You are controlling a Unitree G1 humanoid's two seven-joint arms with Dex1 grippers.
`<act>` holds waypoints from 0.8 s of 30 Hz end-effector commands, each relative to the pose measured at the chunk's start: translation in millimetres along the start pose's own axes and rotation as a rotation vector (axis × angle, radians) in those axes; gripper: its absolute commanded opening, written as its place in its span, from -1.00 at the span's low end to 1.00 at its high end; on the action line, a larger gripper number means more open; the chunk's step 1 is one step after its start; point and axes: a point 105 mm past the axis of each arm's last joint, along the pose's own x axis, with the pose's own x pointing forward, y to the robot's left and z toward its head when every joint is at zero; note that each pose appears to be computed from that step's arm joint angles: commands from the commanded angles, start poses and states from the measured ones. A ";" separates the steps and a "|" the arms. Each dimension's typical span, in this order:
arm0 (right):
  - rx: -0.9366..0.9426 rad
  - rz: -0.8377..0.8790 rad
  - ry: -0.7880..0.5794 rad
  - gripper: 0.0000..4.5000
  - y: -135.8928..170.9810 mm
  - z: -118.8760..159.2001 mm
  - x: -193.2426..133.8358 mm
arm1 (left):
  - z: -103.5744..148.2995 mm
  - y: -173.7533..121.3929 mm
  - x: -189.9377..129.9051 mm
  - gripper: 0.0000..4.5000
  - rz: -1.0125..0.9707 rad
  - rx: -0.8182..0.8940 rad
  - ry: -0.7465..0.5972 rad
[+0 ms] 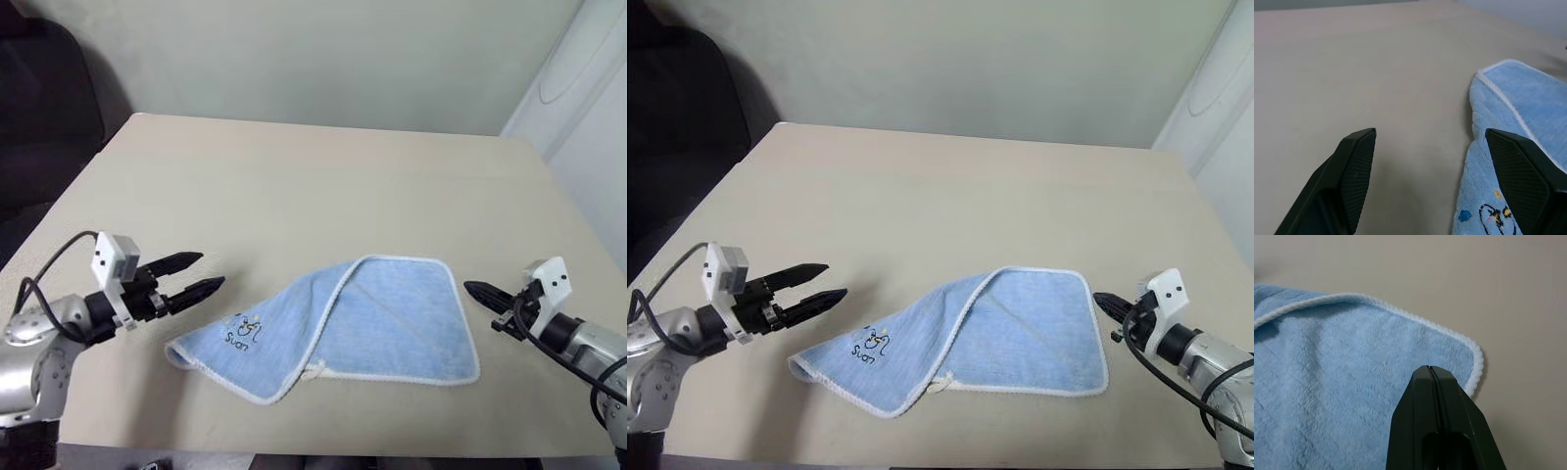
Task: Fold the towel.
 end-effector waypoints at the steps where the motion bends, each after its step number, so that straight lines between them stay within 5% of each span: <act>1: -0.046 -0.017 -0.042 -1.00 -3.3 14.9 -5.1 | 9.9 -6.2 6.9 0.73 -0.015 0.030 -0.035; 24: -0.022 -0.030 -0.048 -1.00 -3.3 3.9 0.8 | 5.8 -18.6 16.5 0.73 -0.036 0.060 -0.008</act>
